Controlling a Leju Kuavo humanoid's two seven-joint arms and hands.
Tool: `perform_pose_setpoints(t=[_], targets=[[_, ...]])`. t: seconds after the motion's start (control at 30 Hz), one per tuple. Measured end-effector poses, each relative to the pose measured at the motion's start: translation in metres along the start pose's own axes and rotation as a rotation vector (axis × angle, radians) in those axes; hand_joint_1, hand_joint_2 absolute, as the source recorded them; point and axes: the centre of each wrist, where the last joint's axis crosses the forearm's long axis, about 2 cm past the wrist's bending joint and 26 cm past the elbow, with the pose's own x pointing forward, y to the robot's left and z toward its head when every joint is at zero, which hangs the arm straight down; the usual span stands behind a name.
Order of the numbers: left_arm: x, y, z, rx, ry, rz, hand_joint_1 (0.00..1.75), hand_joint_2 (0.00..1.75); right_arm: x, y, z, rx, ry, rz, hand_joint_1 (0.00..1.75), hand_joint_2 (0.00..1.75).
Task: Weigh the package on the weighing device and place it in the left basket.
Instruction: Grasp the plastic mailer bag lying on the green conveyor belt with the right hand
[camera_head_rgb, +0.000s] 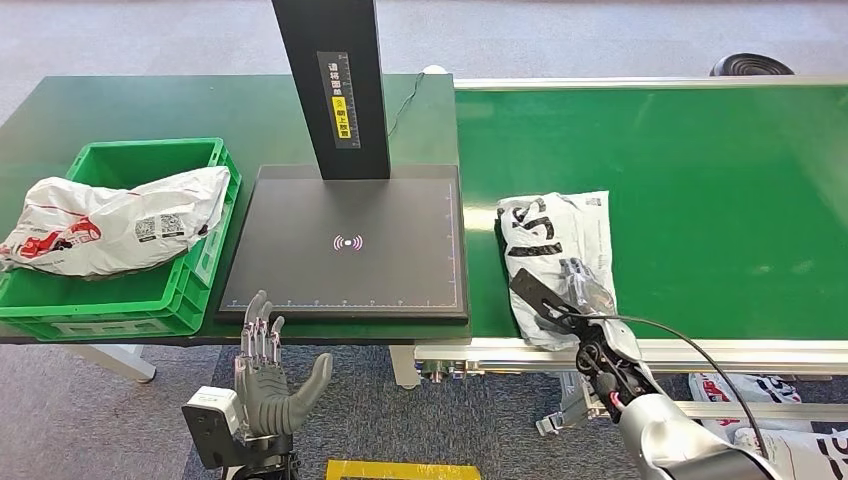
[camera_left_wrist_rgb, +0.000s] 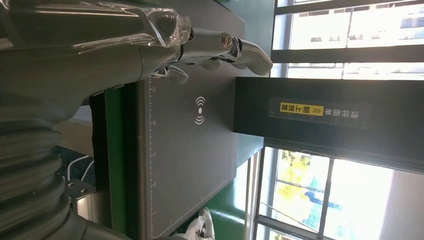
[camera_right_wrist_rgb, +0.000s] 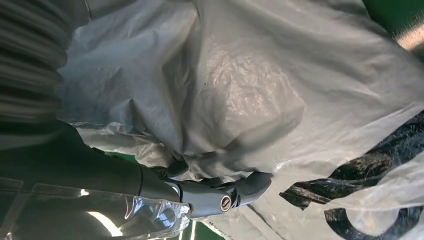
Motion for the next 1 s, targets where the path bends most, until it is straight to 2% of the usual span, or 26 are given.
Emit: perform_pose_setpoints(t=[0.93,0.97,1.0], targets=[[0.0,0.0,-0.003,0.003,-0.005,0.009,0.0,1.75,0.012,0.016,0.006,0.054,-0.024,-0.003,0.0,1.75],[0.0,0.0,-0.004,0.003,-0.006,0.011,0.0,1.75,0.012,0.016,0.006,0.056,-0.026,-0.003,0.21,1.75],[0.0,0.0,-0.005,0.003,-0.007,0.013,0.0,1.75,0.013,0.017,0.006,0.059,-0.027,-0.002,0.56,1.75]])
